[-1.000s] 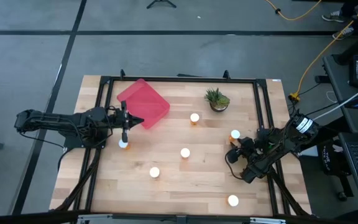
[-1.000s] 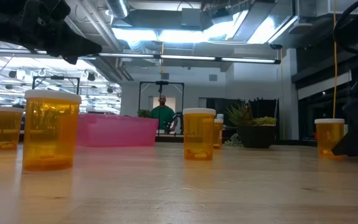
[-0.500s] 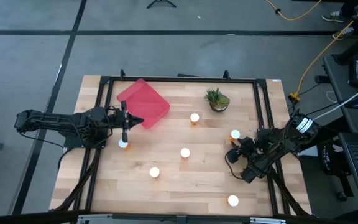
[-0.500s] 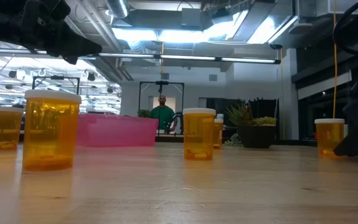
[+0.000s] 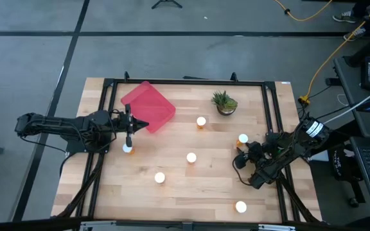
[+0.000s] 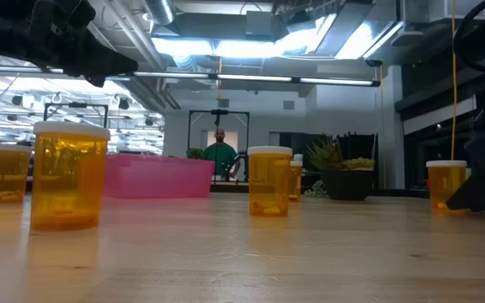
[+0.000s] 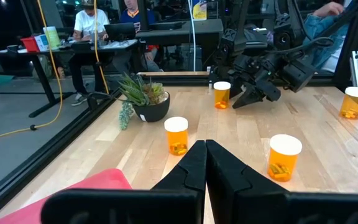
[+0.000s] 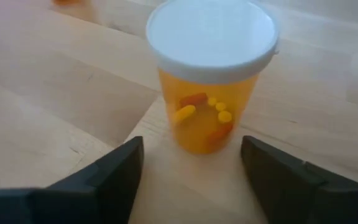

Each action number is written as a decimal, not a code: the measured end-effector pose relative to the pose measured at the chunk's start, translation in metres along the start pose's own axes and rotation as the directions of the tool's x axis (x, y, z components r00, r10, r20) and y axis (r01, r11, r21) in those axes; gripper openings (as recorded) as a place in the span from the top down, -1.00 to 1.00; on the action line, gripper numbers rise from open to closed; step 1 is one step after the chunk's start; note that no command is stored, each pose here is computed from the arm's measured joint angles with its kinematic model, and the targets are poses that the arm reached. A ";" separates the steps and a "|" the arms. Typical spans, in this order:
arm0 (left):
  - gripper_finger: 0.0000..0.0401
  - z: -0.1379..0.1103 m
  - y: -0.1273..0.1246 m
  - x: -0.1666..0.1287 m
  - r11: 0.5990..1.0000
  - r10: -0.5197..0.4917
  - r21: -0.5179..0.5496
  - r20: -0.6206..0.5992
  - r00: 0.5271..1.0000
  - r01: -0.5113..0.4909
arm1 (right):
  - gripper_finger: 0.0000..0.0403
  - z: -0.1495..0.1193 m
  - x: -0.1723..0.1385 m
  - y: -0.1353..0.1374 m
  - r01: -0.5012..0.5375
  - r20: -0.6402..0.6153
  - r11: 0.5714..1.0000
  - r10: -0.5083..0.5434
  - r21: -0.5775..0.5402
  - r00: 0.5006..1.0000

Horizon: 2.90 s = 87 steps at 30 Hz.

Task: Pick and place pill bottles into a basket
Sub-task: Put the orange pill bottle into the red container

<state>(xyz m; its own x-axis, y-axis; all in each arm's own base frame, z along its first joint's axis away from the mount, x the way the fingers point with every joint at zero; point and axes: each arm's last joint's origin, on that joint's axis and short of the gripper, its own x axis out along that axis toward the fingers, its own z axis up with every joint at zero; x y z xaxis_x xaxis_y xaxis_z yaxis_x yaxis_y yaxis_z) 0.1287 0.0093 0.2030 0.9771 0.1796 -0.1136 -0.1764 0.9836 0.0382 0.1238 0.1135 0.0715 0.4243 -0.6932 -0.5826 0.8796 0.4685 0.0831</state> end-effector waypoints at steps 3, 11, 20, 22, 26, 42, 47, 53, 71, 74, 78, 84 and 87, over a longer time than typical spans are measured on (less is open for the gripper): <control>0.99 0.000 0.000 0.000 1.000 0.000 0.000 0.000 1.000 0.000 | -0.54 0.000 0.000 0.000 0.000 0.000 1.000 0.000 -0.002 1.000; 0.99 0.000 0.000 0.000 1.000 0.000 0.000 0.000 1.000 0.000 | -0.62 0.001 0.002 0.001 0.010 -0.001 1.000 -0.010 0.002 1.000; 0.99 0.000 0.000 0.000 1.000 0.000 0.000 0.000 1.000 0.000 | -0.62 0.005 0.008 0.004 0.028 0.009 1.000 -0.028 -0.009 1.000; 0.99 0.000 0.000 0.000 1.000 0.000 0.000 0.000 1.000 0.000 | -0.62 0.006 0.009 0.004 0.036 0.010 0.999 -0.036 -0.005 0.999; 0.99 0.000 0.000 0.000 1.000 0.000 0.000 0.000 1.000 0.000 | -0.62 0.006 0.012 0.006 0.037 0.006 0.999 -0.037 -0.017 0.999; 0.99 0.000 0.000 0.000 1.000 0.000 0.000 0.000 1.000 0.000 | -0.62 0.015 0.025 0.009 0.078 0.048 0.997 -0.077 -0.016 0.996; 0.99 0.000 0.000 0.000 1.000 0.000 0.000 -0.001 1.000 0.000 | -0.59 0.015 0.025 0.009 0.079 0.049 0.997 -0.078 -0.019 0.996; 0.99 0.000 0.000 0.000 1.000 0.000 0.000 -0.001 1.000 0.000 | -0.38 0.015 0.025 0.009 0.078 0.051 0.997 -0.077 -0.020 0.996; 0.99 0.000 0.000 0.000 1.000 0.000 0.000 -0.001 1.000 0.000 | -0.09 0.016 0.025 0.010 0.082 0.052 0.996 -0.080 -0.026 0.995; 0.99 0.000 0.000 0.000 1.000 0.000 0.000 -0.001 1.000 0.000 | -0.03 0.017 0.023 0.012 0.088 0.049 0.995 -0.087 -0.037 0.995; 0.99 0.000 0.000 0.000 1.000 0.000 0.000 -0.001 1.000 0.000 | 0.03 0.017 0.022 0.014 0.086 0.047 0.994 -0.083 -0.067 0.995; 0.99 0.000 0.000 0.000 1.000 0.000 0.000 -0.001 1.000 0.000 | 0.03 0.017 0.022 0.014 0.086 0.047 0.994 -0.083 -0.067 0.995; 0.99 0.000 0.000 0.000 1.000 0.000 0.000 -0.001 1.000 0.000 | 0.03 0.017 0.022 0.014 0.085 0.047 0.994 -0.082 -0.067 0.995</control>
<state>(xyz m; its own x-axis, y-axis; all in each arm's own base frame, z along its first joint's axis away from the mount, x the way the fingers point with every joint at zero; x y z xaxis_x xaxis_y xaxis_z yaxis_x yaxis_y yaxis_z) 0.1287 0.0094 0.2028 0.9770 0.1796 -0.1147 -0.1763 0.9836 0.0379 0.1495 0.0952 0.0737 0.3599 -0.7544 -0.5489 0.8963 0.4429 -0.0210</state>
